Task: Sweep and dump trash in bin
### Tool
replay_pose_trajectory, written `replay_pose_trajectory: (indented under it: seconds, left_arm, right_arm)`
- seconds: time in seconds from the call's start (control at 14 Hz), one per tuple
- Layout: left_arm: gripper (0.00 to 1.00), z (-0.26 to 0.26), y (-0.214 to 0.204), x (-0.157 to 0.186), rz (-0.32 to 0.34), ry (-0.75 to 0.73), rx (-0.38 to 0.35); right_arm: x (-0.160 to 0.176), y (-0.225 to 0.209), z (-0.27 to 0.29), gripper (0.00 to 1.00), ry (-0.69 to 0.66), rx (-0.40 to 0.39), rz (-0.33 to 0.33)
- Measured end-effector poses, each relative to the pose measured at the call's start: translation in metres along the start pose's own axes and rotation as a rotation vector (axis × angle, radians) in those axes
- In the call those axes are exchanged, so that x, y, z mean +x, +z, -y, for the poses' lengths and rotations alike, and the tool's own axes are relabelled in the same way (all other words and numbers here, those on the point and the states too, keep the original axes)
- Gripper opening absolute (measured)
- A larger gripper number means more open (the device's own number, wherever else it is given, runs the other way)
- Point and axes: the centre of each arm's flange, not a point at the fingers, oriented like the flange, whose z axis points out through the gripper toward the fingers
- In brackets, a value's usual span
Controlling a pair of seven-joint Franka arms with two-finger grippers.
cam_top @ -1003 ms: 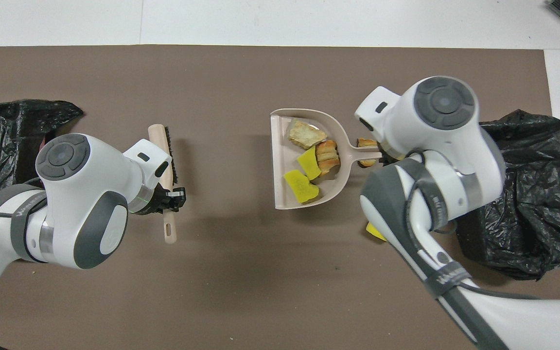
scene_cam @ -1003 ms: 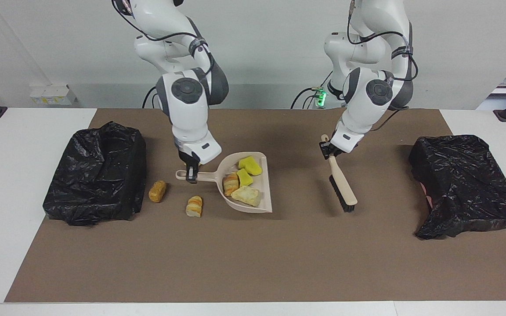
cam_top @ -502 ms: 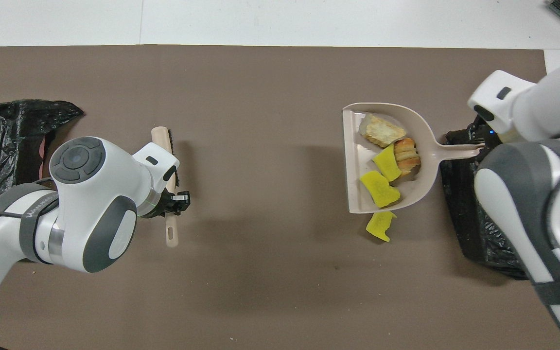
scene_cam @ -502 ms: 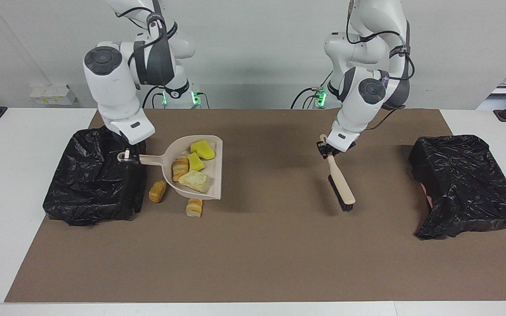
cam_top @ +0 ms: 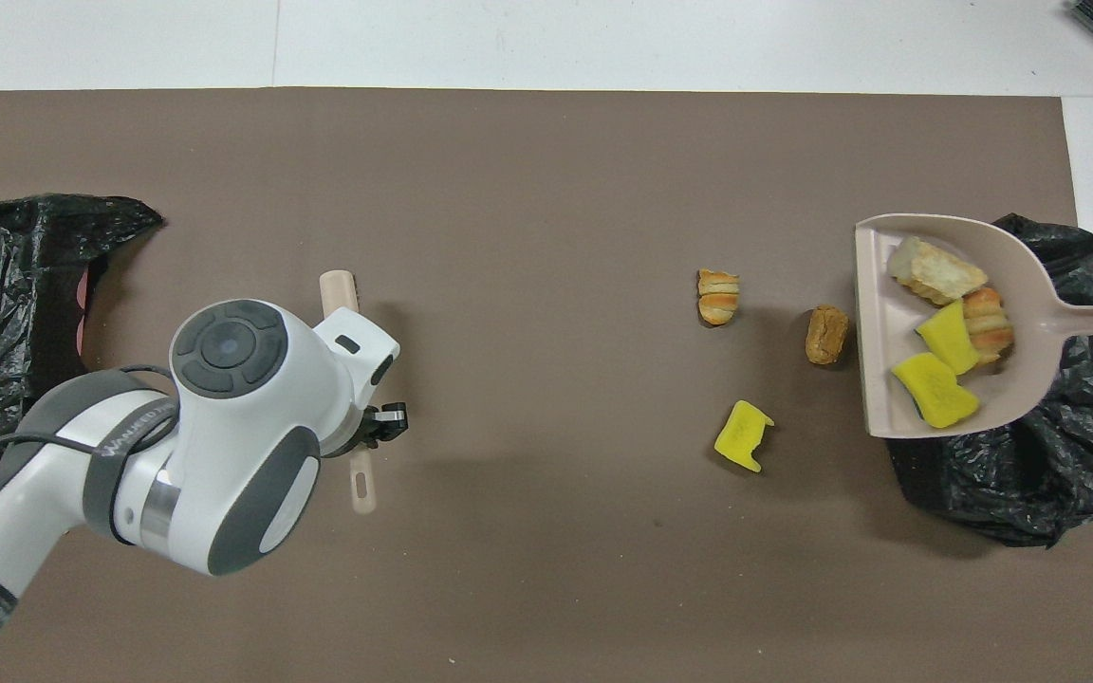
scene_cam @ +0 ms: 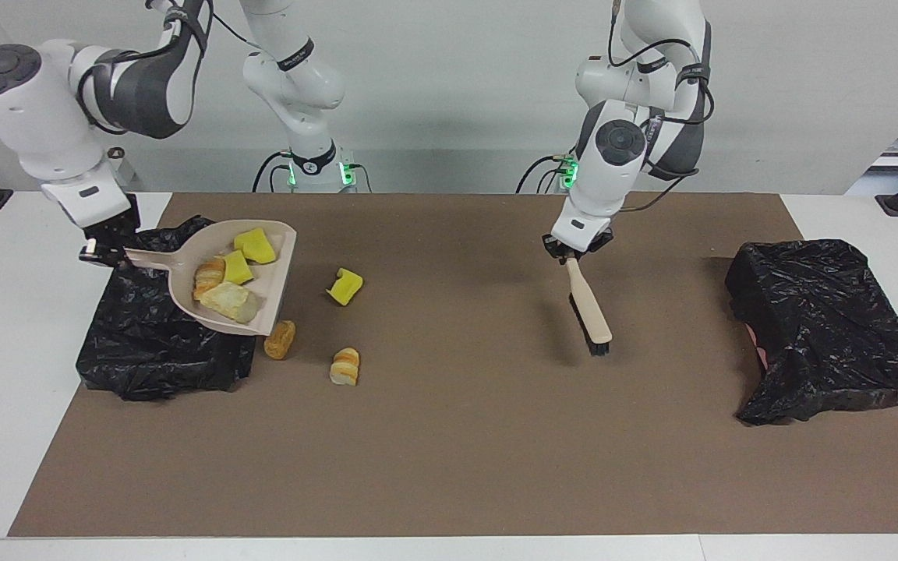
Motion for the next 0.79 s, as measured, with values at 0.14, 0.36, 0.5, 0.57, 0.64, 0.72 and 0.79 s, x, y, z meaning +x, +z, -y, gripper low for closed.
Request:
replay_pose_trajectory:
  seconds: [0.14,0.36,0.5,0.57,0.64,0.72,0.79]
  left_arm:
    - [0.26,-0.026,-0.001,-0.021,-0.001,-0.023,-0.003]
    - [0.26,-0.062,0.005,-0.057,0.042,-0.042,-0.041]
    - [0.26,-0.084,0.02,-0.083,0.049,-0.037,-0.054]
    - [0.26,-0.09,0.031,-0.095,0.056,-0.027,-0.045]
    - [0.26,-0.095,0.045,-0.108,0.068,-0.014,-0.038]
    - [0.26,-0.098,0.06,-0.12,0.073,-0.001,-0.035]
    - [0.26,-0.098,0.074,-0.13,0.072,0.009,-0.033]
  right_arm:
    - [-0.037,0.001,0.009,0.31,-0.026,-0.005,0.054]
    - [-0.058,0.002,0.015,0.31,-0.078,0.008,0.213]
    - [-0.054,0.007,0.017,0.31,-0.134,-0.028,0.312]
    - [-0.051,0.011,0.02,0.31,-0.154,-0.039,0.358]
    - [-0.048,0.014,0.025,0.31,-0.16,-0.041,0.409]
    - [-0.042,0.017,0.031,0.31,-0.161,-0.041,0.462]
    - [-0.033,0.018,0.036,0.31,-0.163,-0.039,0.513]
